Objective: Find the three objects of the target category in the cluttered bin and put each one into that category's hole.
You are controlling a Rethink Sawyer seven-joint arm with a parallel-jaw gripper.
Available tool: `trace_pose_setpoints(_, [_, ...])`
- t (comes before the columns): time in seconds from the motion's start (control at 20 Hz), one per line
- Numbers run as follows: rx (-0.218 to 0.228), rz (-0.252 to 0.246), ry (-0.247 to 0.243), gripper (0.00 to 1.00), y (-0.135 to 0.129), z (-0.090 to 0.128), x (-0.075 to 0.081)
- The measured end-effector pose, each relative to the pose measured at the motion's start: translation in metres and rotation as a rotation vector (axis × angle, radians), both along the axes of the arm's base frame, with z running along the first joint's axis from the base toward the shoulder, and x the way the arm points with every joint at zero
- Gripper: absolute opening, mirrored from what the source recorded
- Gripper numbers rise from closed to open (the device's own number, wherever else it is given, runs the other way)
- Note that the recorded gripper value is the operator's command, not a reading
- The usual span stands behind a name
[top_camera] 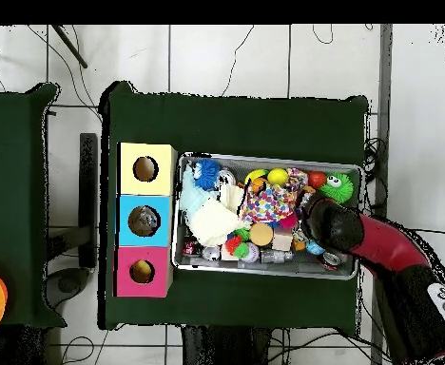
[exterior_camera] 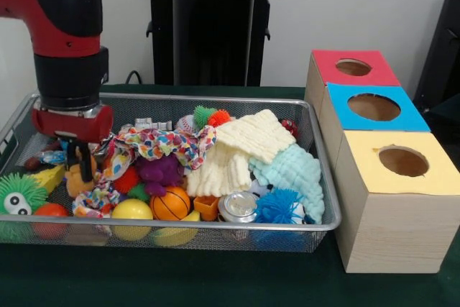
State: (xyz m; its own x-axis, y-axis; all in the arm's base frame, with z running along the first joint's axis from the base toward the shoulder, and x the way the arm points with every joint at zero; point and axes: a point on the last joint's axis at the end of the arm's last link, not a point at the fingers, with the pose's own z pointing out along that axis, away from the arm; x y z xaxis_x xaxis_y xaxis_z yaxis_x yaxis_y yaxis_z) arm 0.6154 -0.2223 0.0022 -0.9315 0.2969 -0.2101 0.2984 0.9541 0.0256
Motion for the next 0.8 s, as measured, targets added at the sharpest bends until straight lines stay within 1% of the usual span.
trace_pose_setpoints(0.05, [-0.003, 0.015, 0.021, 0.0, 0.012, 0.018, 0.005])
trace_pose_setpoints(0.1, [-0.004, 0.018, 0.025, 0.0, 0.014, 0.022, 0.006])
trace_pose_setpoints(0.35, [-0.016, 0.051, 0.062, 0.0, 0.042, 0.062, 0.018])
trace_pose_setpoints(0.5, [-0.024, 0.06, 0.068, 0.0, 0.053, 0.08, 0.025])
trace_pose_setpoints(0.8, [-0.042, 0.068, 0.06, 0.0, 0.069, 0.108, 0.034])
